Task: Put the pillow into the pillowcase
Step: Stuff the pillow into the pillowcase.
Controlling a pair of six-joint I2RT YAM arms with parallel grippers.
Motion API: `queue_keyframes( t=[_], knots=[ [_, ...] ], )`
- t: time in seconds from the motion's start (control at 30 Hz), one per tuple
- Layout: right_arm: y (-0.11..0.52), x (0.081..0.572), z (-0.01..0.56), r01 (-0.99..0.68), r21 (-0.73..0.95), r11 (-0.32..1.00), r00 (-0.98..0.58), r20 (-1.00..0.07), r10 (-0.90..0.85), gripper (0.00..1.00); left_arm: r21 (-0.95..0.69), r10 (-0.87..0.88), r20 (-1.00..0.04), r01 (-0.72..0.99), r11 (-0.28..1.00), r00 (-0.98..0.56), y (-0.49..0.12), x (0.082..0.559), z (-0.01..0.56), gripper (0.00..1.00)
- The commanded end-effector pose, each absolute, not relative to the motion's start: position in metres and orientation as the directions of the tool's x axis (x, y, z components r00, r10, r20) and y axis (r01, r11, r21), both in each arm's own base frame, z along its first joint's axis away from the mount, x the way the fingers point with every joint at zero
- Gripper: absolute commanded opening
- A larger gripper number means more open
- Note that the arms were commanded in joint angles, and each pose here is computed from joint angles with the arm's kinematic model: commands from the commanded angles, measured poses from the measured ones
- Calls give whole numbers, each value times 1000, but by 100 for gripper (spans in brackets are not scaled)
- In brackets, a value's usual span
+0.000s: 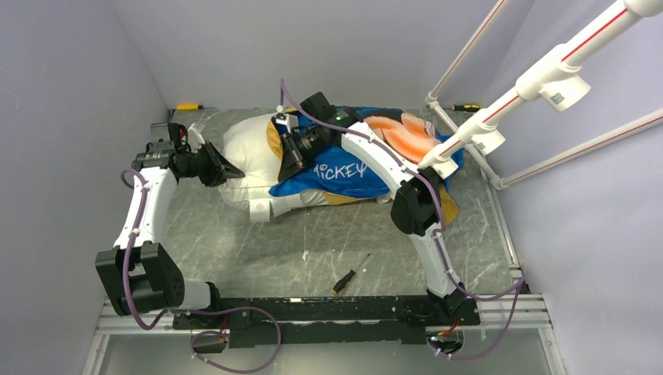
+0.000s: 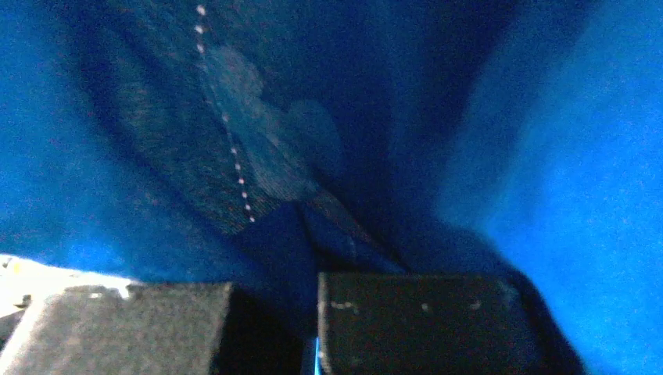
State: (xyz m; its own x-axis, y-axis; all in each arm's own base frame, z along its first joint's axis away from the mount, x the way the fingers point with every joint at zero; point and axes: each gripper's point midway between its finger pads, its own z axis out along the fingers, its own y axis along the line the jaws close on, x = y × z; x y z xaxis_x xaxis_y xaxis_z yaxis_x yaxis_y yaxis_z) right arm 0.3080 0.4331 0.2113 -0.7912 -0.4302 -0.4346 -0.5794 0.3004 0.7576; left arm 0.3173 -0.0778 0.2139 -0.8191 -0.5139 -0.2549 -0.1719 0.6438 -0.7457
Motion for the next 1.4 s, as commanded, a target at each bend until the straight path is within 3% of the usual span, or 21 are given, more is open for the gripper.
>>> queue_keyframes(
  t=[0.0, 0.3, 0.73, 1.0, 1.37],
  knots=[
    [382, 304, 193, -629, 626, 461, -767, -405, -497, 0, -736, -492, -336, -102, 669, -803, -77, 329, 231, 0],
    [347, 287, 190, -686, 501, 528, -727, -430, -536, 0, -729, -491, -325, -117, 674, -808, -75, 331, 227, 0],
    [292, 239, 180, -630, 447, 635, -776, -390, -495, 0, -715, -496, -312, -143, 684, -810, -72, 331, 222, 0],
    [250, 198, 157, -592, 442, 674, -806, -300, -511, 0, -712, -494, -307, -148, 687, -813, -71, 332, 220, 0],
    [232, 249, 203, -560, 448, 697, -826, -362, -431, 0, -700, -487, -307, -153, 698, -818, -70, 328, 219, 1]
  ],
)
